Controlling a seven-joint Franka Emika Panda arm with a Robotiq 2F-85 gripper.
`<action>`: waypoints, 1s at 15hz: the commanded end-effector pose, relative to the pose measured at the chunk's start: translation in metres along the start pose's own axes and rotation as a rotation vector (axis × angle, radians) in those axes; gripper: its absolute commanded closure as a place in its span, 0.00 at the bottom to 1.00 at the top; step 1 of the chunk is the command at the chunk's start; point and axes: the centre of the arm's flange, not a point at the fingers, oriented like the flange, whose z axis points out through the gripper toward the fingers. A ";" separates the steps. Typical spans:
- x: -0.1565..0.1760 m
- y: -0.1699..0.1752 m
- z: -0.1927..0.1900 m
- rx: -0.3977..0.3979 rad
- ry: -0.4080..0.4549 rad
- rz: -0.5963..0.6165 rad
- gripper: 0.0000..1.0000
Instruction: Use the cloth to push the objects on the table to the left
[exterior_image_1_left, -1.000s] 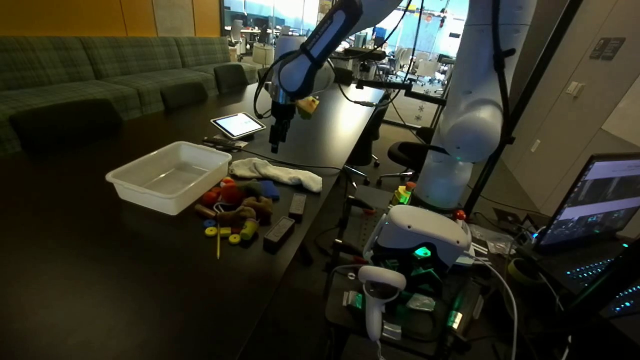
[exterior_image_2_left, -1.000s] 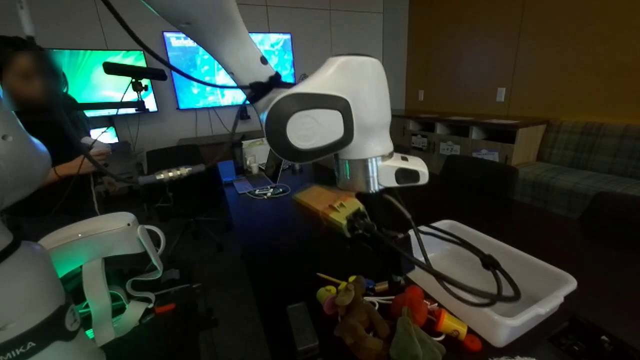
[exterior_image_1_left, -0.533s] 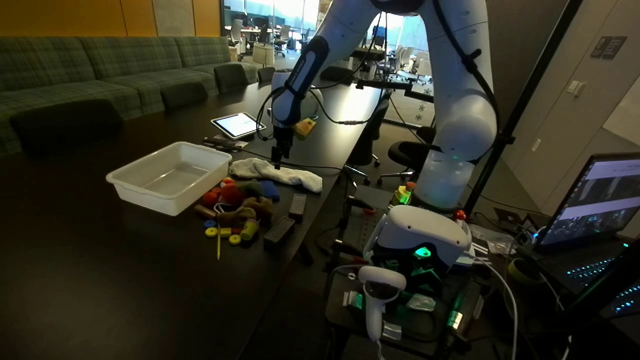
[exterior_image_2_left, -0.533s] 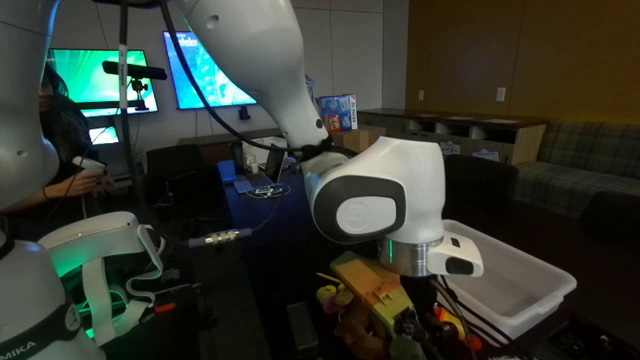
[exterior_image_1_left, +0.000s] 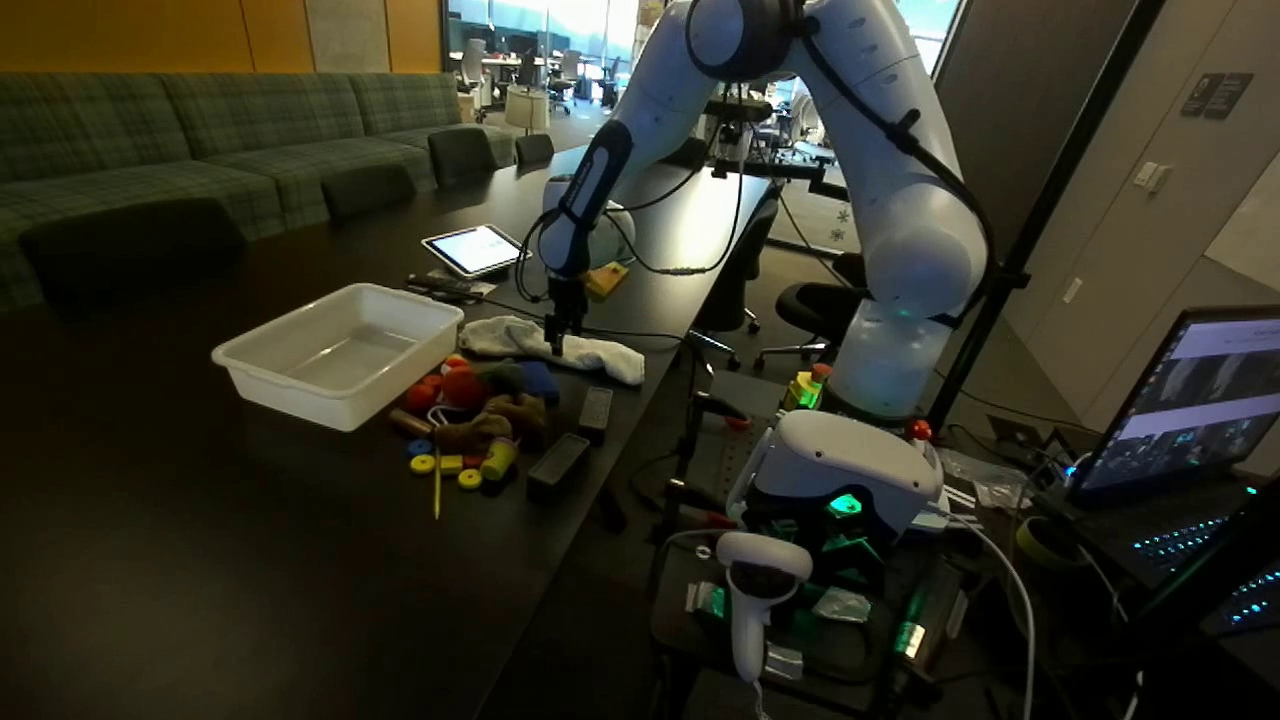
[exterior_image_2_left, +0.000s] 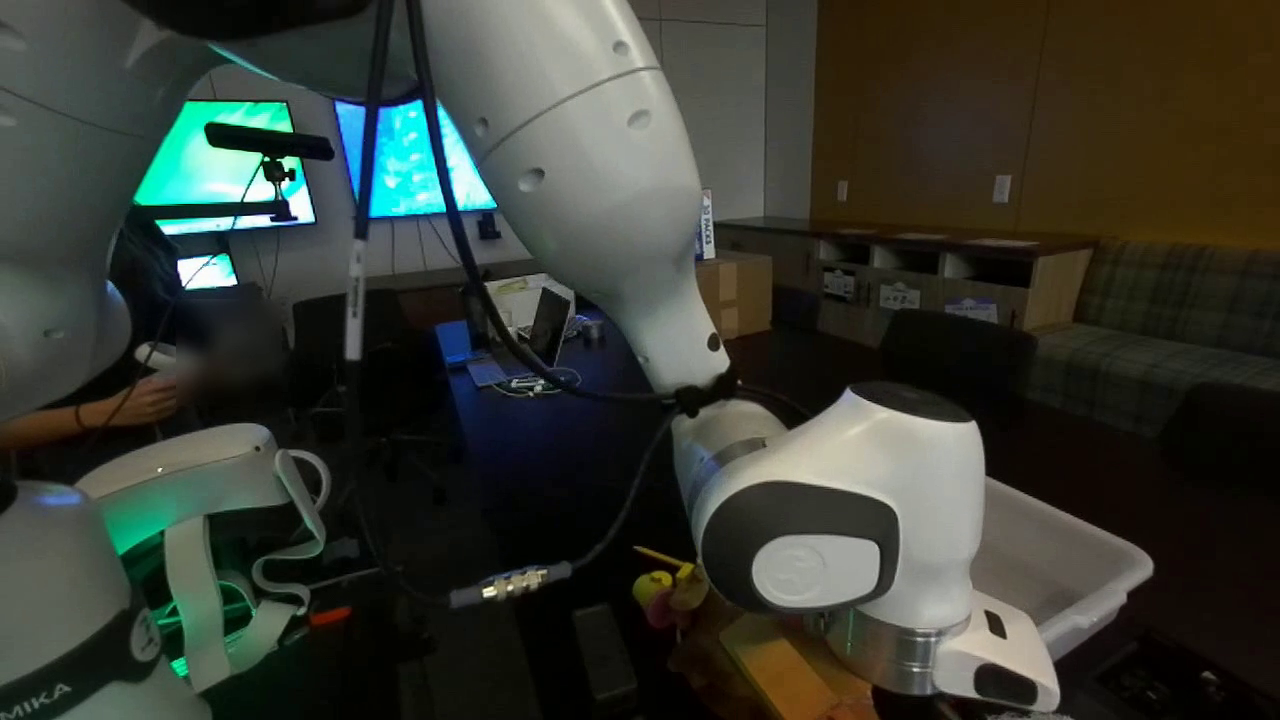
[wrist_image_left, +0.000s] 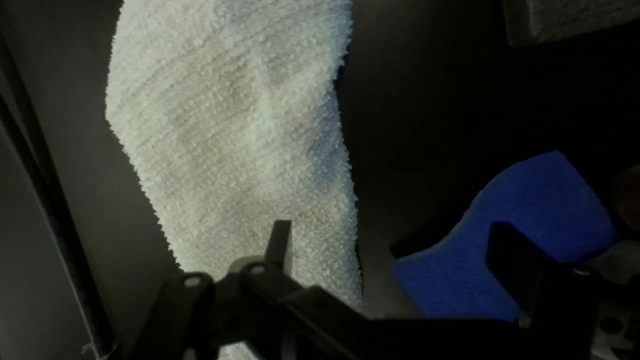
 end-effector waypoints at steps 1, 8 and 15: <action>0.021 0.016 0.025 0.023 -0.011 0.026 0.00; 0.036 0.043 0.057 0.015 -0.031 0.074 0.00; 0.049 0.058 0.079 0.031 -0.100 0.094 0.26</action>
